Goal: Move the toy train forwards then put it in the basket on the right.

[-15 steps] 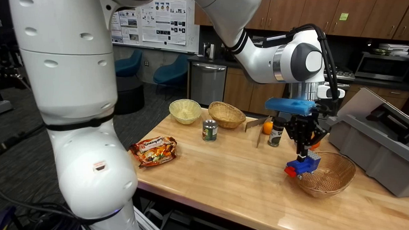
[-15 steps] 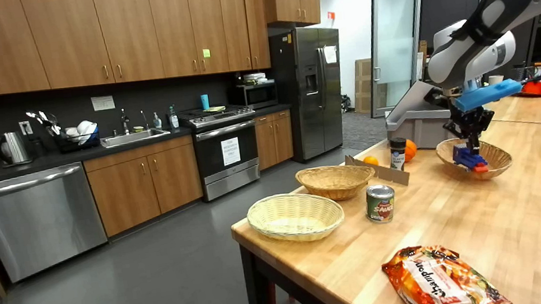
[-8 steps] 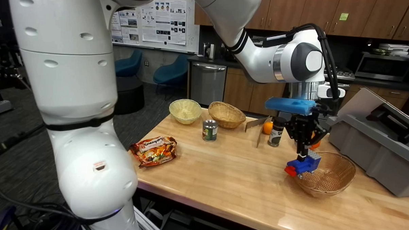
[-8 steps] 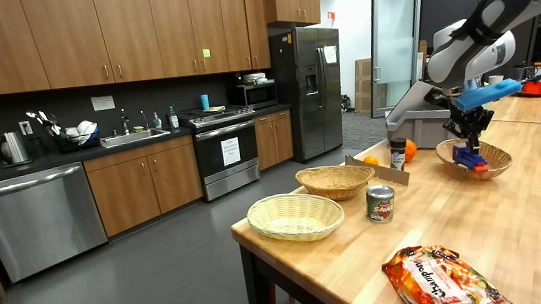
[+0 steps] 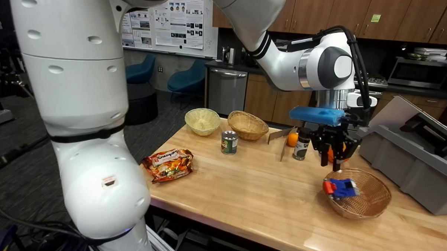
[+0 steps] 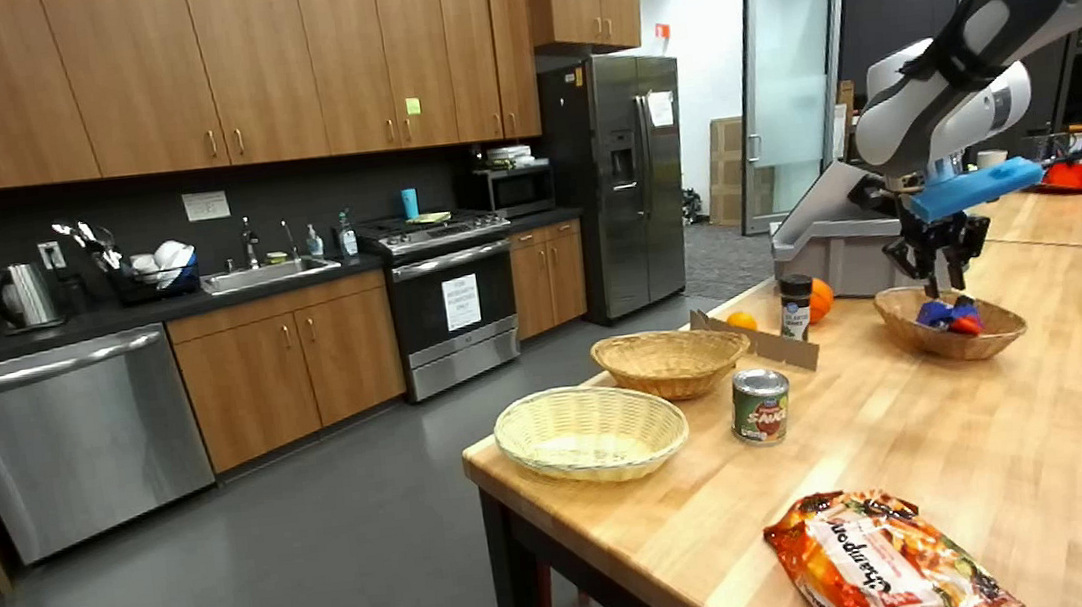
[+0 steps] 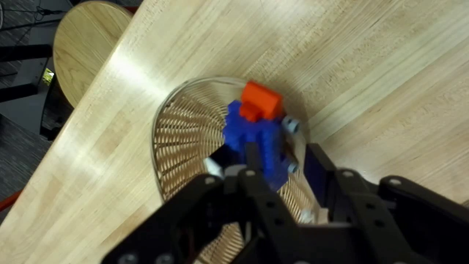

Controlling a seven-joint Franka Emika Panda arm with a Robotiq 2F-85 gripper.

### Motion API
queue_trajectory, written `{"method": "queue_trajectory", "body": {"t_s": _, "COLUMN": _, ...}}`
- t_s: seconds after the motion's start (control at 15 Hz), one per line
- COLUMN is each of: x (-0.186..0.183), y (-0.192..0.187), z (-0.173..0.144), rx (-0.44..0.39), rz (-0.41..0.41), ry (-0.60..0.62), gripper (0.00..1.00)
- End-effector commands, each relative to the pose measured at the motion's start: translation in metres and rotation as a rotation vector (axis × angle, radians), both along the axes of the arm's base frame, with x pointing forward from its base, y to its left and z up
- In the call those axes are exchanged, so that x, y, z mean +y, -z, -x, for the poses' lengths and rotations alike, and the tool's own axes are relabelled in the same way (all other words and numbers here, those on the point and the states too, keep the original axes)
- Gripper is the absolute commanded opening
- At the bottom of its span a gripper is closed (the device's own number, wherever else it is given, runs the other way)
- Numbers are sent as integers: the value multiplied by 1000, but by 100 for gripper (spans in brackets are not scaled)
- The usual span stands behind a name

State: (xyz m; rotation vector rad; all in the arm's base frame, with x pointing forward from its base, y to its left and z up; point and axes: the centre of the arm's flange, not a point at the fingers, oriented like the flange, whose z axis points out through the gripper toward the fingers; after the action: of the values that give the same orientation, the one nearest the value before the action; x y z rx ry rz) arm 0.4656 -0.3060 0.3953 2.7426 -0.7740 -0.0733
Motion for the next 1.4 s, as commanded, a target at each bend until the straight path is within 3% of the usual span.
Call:
{"method": "queue_trajectory", "body": {"t_s": 0.0, "x": -1, "y": 0, "z": 1, "rx": -4, "rz": -2, "ry": 5, "gripper": 69}}
{"method": "queue_trajectory", "body": {"t_s": 0.33, "x": -1, "y": -1, "z": 0, "rx": -8, "rz": 0, "ry": 2, "gripper": 99}}
{"method": "queue_trajectory", "body": {"t_s": 1.33, "x": 35, "y": 3, "z": 12, "rx": -16, "rz": -27, "ry": -9, "gripper": 100}}
